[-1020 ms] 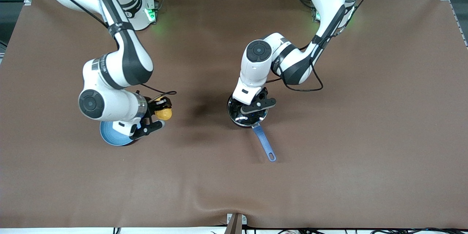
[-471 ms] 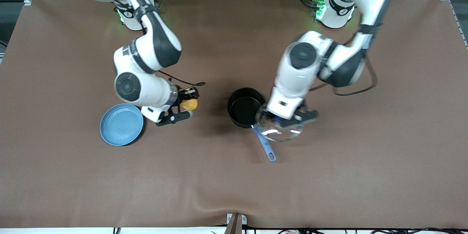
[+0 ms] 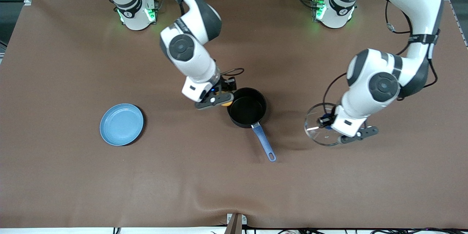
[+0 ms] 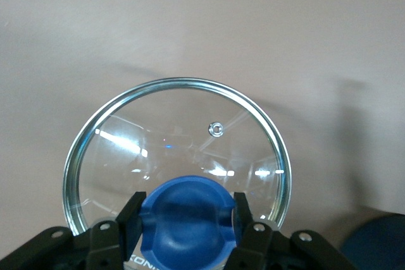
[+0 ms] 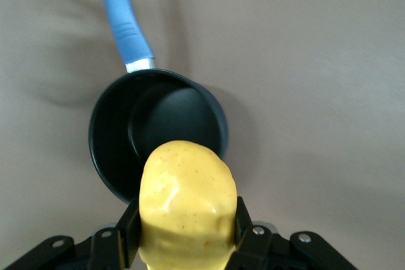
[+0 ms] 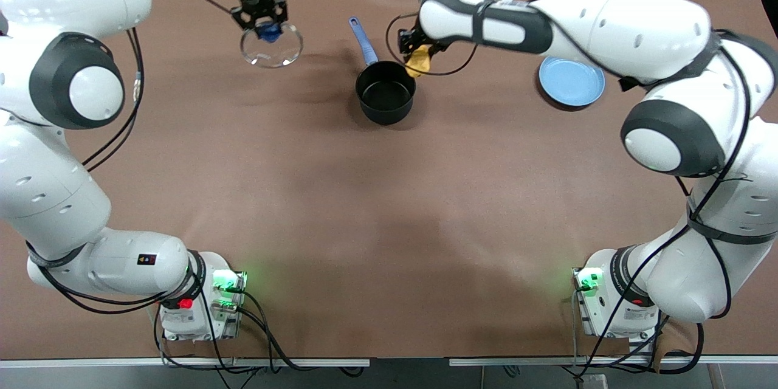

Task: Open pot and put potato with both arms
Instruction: 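Lower the potato into the pot while the left gripper sets the lid down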

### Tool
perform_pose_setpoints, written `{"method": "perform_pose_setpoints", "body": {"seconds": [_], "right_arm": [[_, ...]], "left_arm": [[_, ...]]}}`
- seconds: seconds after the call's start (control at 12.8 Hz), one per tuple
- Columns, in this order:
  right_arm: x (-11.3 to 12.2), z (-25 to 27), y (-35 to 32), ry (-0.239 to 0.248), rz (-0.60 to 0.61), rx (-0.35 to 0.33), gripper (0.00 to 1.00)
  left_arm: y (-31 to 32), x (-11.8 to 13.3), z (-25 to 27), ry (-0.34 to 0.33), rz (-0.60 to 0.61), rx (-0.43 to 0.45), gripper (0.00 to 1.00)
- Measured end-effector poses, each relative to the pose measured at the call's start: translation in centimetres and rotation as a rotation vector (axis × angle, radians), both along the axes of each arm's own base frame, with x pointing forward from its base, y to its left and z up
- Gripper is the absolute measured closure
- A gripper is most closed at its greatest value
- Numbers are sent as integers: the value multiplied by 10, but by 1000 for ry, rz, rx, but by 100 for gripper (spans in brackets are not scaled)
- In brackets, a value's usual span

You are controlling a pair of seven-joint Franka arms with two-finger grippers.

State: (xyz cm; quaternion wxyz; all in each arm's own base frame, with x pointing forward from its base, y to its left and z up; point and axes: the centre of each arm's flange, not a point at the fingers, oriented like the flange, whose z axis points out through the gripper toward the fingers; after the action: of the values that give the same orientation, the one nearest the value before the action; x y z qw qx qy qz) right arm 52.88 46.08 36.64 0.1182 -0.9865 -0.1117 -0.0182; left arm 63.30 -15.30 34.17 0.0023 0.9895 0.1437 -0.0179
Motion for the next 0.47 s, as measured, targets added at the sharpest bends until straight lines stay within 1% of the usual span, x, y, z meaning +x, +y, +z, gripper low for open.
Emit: {"method": "perform_pose_setpoints", "body": {"seconds": [0.08,0.31,0.47], "right_arm": [[-4,-10,11,-26,13,7,40],[-20,-48,46,-98,45,37,40],[-31,-75,63,-126,58,48,40]], "left_arm": [[21,-2,-15,9,-4,-5,40],[92,-18,-69,-4,-24,-35,40],[111,-34,-97,-26,-33,-48,40]]}}
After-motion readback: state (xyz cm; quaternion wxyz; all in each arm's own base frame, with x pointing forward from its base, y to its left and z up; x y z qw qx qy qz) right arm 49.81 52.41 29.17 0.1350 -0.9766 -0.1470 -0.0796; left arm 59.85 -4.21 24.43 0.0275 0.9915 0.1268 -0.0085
